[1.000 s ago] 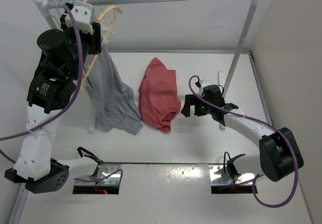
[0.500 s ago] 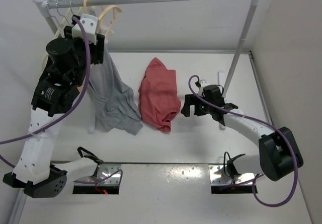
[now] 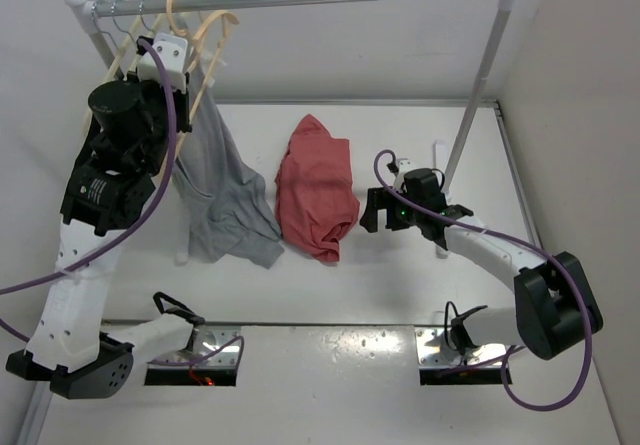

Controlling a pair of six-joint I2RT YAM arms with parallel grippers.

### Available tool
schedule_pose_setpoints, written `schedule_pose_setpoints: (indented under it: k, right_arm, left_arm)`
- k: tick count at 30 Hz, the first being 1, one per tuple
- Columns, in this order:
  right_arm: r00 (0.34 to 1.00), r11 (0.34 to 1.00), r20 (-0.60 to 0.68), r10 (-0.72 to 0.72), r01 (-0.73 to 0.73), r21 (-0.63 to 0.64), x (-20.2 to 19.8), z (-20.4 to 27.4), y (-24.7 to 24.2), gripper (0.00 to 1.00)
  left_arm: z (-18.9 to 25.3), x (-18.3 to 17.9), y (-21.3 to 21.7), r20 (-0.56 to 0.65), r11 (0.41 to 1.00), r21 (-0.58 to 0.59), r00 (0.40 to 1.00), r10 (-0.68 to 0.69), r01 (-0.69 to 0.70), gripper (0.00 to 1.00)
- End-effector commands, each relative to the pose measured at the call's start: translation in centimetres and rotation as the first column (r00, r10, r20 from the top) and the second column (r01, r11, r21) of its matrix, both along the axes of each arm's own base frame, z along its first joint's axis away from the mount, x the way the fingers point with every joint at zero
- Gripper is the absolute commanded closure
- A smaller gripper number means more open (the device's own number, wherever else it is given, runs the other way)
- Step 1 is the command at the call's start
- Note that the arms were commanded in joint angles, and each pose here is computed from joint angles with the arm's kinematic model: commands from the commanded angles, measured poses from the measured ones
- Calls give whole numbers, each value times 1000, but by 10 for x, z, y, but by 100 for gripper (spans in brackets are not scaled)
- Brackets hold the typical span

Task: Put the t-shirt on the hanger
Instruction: Grab a hanger with the left arm

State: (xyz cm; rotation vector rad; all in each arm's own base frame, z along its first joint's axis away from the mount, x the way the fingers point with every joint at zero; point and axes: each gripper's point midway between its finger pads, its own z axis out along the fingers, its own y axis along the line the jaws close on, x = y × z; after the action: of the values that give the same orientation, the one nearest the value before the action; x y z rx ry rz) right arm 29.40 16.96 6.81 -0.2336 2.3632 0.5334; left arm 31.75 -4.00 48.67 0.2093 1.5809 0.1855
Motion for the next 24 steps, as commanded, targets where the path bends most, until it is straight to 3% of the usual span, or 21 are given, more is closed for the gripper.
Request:
schedule_pose_setpoints:
  k: [1,12,24]
  right_arm:
    - [999,999,34,27,-27,17,5,7,7,0]
    - [999,1000,25,20,-19,-7,2,3,2,0]
    - [998,1000,56,12,-12,-1,7,12,3,0]
  left_arm:
    - [10,-6,3,42,999,-47,999,-2,4,72]
    - [6,-5,-2,34,998,-53,999,-29,31,100]
    - [43,2,-8,168,997,-27,984,-61,67,100]
